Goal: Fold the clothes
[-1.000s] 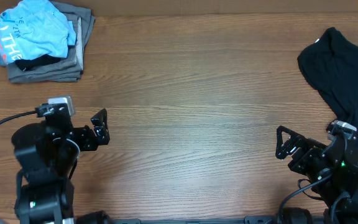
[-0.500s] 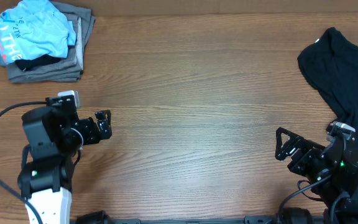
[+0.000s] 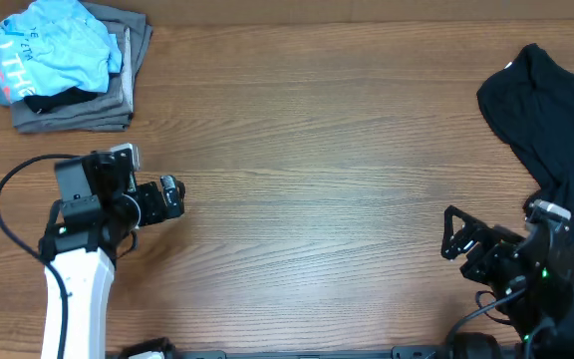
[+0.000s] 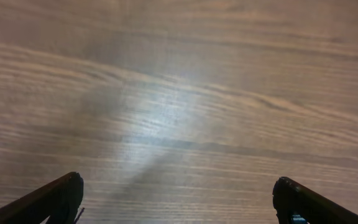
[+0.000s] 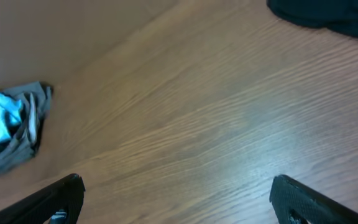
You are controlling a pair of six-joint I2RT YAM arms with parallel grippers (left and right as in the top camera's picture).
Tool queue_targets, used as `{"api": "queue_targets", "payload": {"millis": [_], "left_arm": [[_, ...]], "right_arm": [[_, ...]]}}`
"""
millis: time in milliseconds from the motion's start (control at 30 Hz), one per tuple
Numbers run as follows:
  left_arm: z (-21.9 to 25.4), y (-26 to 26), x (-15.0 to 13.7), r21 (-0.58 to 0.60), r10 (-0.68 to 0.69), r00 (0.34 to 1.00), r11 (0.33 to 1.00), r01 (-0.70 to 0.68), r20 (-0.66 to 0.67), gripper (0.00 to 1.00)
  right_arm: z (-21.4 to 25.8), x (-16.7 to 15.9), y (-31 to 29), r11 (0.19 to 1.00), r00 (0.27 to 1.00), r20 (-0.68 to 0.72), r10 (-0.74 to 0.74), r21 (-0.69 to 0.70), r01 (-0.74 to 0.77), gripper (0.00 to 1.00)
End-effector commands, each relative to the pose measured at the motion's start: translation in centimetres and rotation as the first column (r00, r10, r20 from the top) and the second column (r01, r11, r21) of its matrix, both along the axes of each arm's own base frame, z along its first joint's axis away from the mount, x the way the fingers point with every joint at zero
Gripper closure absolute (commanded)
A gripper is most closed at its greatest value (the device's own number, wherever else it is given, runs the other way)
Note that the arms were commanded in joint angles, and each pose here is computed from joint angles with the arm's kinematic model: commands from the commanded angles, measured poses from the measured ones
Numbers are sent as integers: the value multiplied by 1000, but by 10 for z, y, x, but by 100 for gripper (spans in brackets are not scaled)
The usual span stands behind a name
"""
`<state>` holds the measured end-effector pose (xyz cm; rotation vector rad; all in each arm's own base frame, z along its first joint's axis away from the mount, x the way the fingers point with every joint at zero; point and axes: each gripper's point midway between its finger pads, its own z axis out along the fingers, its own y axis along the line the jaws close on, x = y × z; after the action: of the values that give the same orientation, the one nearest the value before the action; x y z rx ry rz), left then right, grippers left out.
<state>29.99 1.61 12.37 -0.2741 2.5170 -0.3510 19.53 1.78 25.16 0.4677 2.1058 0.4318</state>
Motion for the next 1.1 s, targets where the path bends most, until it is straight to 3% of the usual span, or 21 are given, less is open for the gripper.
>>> {"api": "queue_targets", "payload": {"millis": [0,167,400,667,1067], "left_arm": [[-17,-3,-1,-31,-4,998,1000,2,-60,0],[-36,-3,-2,-46,-5,992,999,-1,-125,0],[-55,-4,-5,-62,-8,981,998,-4,-193,0],[-60,-3,-5,-63,-7,978,998,-7,-210,0],[-60,-3,-5,-63,-7,978,998,-7,-210,0]], "right_arm": [[-6,5,-2,1000,993,120,-1,-27,4,0],[-34,24,3,999,961,274,31,-48,-19,0],[-52,35,23,968,869,451,204,-224,-111,0],[-29,41,16,974,759,632,157,-225,-14,0],[-12,40,13,977,656,742,138,-211,32,0]]}}
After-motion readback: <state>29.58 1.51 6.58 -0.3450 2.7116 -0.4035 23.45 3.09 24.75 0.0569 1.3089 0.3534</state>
